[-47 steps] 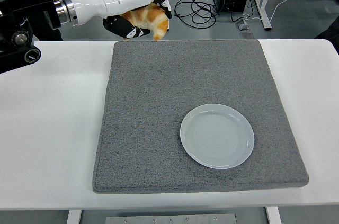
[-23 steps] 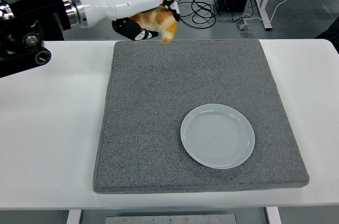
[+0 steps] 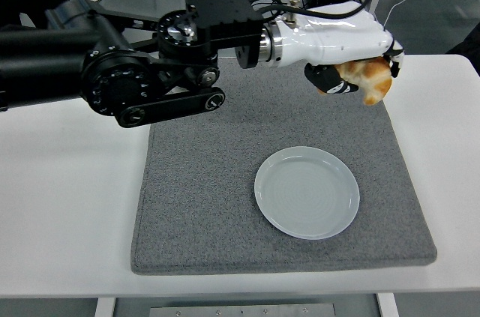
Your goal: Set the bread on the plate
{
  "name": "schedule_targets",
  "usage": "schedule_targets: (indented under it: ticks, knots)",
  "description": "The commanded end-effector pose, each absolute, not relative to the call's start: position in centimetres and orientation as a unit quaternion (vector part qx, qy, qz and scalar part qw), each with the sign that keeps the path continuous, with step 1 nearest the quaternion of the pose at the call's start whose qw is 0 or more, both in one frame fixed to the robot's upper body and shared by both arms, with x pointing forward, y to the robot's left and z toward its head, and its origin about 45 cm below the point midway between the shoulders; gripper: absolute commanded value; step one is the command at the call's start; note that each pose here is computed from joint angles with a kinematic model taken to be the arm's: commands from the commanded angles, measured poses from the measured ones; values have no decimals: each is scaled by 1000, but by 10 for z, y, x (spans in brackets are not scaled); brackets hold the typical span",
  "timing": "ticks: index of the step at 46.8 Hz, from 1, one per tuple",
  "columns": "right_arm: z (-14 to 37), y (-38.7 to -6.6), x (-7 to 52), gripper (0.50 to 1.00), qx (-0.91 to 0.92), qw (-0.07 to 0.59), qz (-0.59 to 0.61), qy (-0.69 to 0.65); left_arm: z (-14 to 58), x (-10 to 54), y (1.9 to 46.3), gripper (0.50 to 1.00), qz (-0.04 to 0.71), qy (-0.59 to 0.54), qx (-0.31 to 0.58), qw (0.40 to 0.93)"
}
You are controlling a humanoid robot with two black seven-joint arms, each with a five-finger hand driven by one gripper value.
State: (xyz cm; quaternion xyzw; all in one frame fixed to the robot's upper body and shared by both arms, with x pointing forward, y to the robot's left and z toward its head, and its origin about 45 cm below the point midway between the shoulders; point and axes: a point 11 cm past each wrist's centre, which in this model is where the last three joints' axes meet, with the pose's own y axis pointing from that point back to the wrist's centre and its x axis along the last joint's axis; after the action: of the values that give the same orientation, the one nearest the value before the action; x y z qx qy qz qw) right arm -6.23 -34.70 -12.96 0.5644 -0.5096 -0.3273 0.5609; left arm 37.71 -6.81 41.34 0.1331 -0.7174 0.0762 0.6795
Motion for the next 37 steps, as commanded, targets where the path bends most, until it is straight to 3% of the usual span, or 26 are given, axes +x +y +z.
schedule_targets:
  ticks: [1,25,37]
  knots:
    - [-130,-347,-62,1000,564,561,-327,-510,415,380,-71,500,80,-721,135,675]
    - [-130,-347,-62,1000,564,561,-327,-510,413,388,-66,500,90,-719,141,675]
    - [-130,-347,-62,1000,565,561,-327,-510,359,391,-49,500,72,-689,171,701]
